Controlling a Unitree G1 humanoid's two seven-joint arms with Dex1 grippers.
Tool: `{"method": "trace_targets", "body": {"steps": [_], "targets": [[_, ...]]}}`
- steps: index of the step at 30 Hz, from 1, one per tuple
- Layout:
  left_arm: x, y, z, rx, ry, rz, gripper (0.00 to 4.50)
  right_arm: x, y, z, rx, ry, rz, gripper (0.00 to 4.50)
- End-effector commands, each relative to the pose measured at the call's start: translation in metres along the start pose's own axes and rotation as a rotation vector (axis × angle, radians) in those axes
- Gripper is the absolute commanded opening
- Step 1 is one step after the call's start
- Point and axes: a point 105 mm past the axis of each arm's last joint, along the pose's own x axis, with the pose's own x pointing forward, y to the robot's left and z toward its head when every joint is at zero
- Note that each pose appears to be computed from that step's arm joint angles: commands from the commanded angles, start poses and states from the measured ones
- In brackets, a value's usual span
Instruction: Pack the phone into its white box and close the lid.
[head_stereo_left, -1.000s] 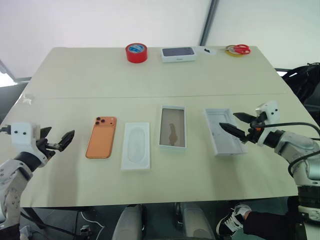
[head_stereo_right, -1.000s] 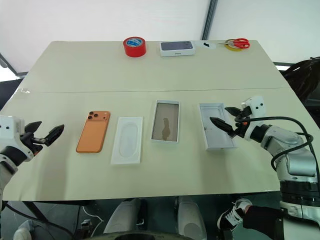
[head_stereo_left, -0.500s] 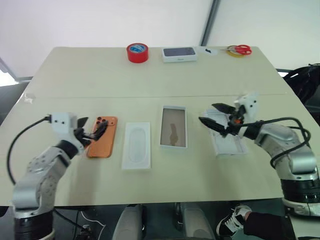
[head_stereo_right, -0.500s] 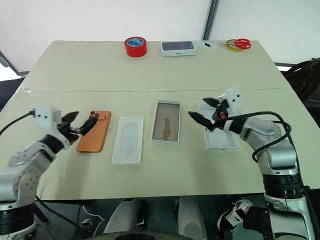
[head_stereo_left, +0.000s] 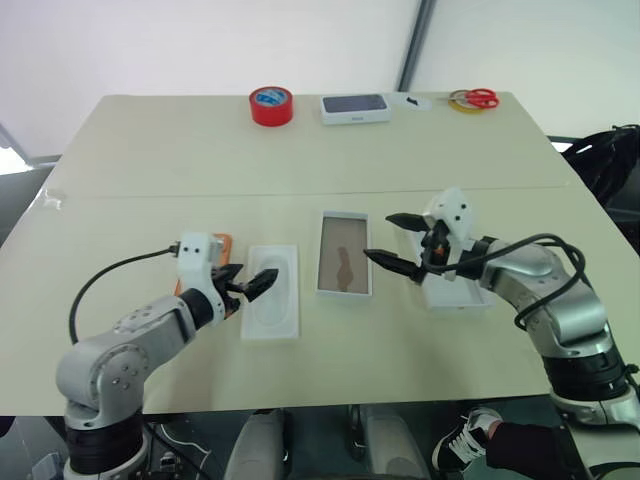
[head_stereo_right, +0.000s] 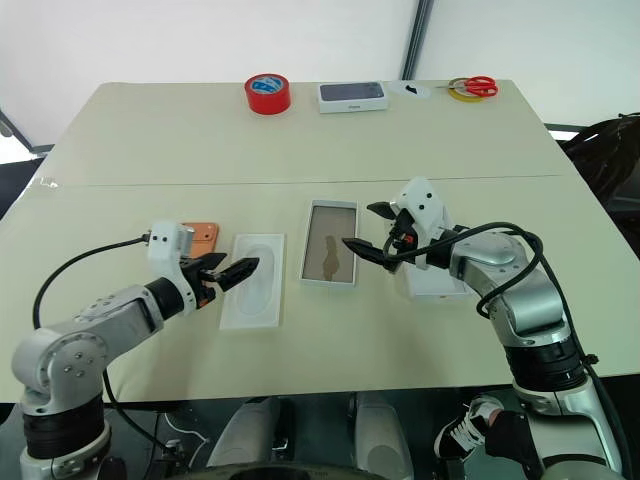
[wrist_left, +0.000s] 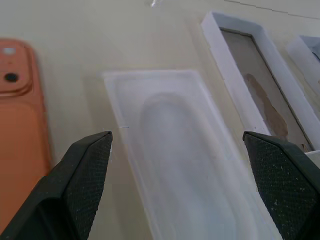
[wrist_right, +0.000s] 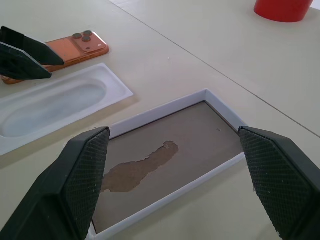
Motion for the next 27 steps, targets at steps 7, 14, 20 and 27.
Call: {"method": "trace_targets", "body": {"steps": [7, 14, 20, 27], "targets": [[0.001, -0.014, -0.014, -0.008, 0.167, -0.036, 4.4, -0.001, 0.015, 0.009, -0.081, 0.014, 0.095, 4.32], [0.003, -0.008, -0.019, -0.098, 0.205, -0.044, 3.87, -0.005, 0.043, -0.003, -0.136, 0.15, 0.281, 4.33], [0.003, -0.001, -0.02, -0.117, 0.212, -0.016, 1.06, -0.001, 0.048, -0.014, -0.152, 0.292, 0.324, 4.33], [0.004, 0.006, -0.014, -0.128, 0.194, 0.024, 0.02, 0.018, 0.063, -0.015, -0.148, 0.34, 0.362, 4.33]]}}
